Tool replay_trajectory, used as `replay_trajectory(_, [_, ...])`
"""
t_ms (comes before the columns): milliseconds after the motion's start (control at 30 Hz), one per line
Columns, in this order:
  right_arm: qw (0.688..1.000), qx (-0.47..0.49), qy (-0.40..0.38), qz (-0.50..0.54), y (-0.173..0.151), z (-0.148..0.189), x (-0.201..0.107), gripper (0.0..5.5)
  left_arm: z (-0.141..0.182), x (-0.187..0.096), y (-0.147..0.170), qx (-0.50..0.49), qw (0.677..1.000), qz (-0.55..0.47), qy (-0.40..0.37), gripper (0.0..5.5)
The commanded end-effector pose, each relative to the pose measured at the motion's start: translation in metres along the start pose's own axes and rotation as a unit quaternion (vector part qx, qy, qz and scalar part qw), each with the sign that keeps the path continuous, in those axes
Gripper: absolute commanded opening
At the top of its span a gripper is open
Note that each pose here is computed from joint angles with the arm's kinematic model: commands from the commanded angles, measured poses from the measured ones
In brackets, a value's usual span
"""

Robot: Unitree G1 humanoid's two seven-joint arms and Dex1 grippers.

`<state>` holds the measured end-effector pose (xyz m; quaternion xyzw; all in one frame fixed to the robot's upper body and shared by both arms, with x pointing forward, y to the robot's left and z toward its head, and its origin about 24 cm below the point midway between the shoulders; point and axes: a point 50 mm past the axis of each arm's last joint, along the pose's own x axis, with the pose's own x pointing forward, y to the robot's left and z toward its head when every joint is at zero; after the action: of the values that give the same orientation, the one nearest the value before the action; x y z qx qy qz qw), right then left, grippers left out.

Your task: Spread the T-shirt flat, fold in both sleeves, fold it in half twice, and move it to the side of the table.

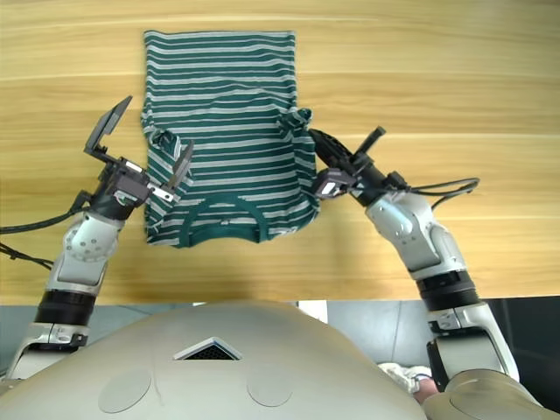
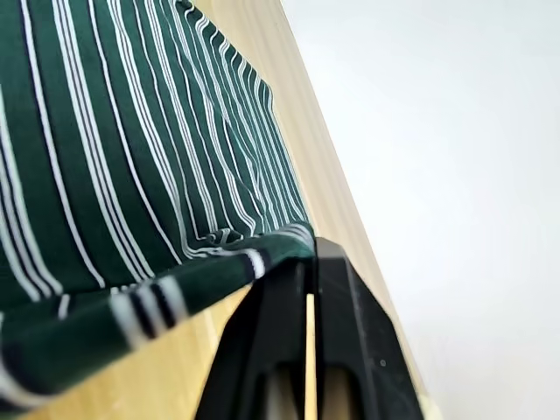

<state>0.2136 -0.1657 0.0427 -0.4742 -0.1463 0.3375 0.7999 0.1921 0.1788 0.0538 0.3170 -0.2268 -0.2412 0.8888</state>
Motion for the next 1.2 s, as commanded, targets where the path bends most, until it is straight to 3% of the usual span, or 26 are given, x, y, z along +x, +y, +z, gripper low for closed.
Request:
replay_trajectory(33, [0.999, 0.004, -0.033, 0.043, 0.014, 0.01, 0.01, 0.02, -0.001, 0.003, -0.002, 0.0, 1.0, -0.004, -0.002, 4.97])
replay_trajectory(300, [0.996, 0.005, -0.044, 0.078, 0.028, 0.012, 0.02, 0.02, -0.004, 0.005, -0.005, -0.004, 1.0, -0.007, -0.001, 4.97])
replay_trajectory(533, [0.995, -0.004, -0.038, 0.088, 0.028, 0.007, 0.019, 1.28, -0.009, -0.009, 0.013, 0.03, 0.999, -0.008, 0.03, 4.97])
replay_trajectory(733, [0.993, -0.014, -0.027, 0.113, 0.027, 0.003, 0.01, 2.27, -0.016, -0.046, 0.047, 0.124, 0.983, -0.068, 0.113, 4.97])
replay_trajectory(833, [0.997, -0.017, -0.047, 0.063, -0.002, 0.008, 0.008, 2.68, -0.018, -0.069, 0.06, 0.161, 0.965, -0.121, 0.169, 4.97])
replay_trajectory(967, [0.996, -0.036, -0.059, -0.06, -0.086, 0.001, -0.009, 2.68, -0.009, -0.112, 0.044, 0.126, 0.918, -0.29, 0.24, 4.97])
replay_trajectory(1200, [0.998, -0.058, -0.003, -0.026, -0.09, -0.023, -0.019, 2.68, -0.001, -0.115, 0.009, 0.071, 0.881, -0.416, 0.213, 4.97])
